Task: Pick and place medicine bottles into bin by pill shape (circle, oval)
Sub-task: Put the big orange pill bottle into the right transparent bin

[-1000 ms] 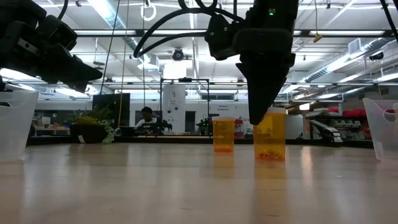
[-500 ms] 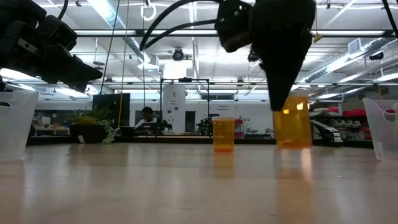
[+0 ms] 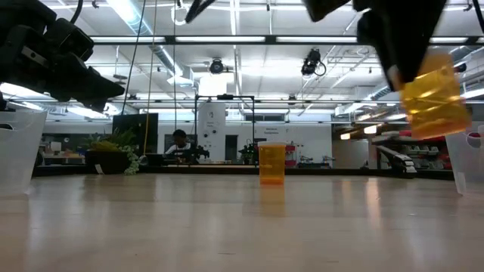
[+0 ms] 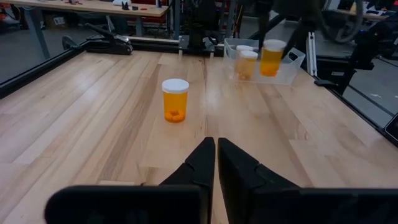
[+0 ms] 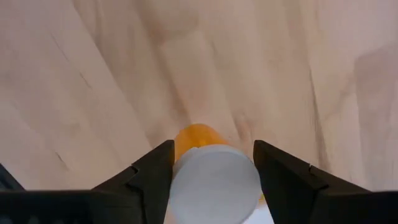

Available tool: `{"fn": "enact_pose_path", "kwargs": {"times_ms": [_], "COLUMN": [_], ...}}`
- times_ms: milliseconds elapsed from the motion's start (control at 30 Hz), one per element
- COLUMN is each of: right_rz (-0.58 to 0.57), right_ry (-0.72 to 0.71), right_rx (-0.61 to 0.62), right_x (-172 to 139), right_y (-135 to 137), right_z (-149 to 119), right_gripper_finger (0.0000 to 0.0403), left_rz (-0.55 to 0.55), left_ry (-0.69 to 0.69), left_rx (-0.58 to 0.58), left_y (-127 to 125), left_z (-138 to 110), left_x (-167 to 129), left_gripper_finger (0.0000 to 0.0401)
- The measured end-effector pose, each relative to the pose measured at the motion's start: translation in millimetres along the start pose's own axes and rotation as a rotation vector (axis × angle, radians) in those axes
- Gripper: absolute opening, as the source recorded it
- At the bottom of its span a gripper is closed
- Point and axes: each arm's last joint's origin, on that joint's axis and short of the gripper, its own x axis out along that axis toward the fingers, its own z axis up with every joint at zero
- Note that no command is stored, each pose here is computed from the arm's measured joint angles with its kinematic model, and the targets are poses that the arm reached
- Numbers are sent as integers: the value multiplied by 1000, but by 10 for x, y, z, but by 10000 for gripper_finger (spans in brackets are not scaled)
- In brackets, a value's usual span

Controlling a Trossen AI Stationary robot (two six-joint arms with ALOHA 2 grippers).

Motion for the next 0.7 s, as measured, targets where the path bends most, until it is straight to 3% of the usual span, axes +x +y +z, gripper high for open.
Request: {"fn": "enact_pose_path", "kwargs": {"times_ms": [367, 700], "right_rz": [42, 43], "right_ry": [91, 27], "right_rx": [43, 119], "right_x": [-45, -283], "right_y": [238, 266], "right_z": [-374, -702], "right_gripper_finger": [219, 219], "left_rz": [0, 0], "left_ry": [0, 1], "left_rx": [0, 0], "left_y": [0, 0], "left_z": [1, -1], "left_x": [0, 0], "left_gripper_finger": [34, 23]}}
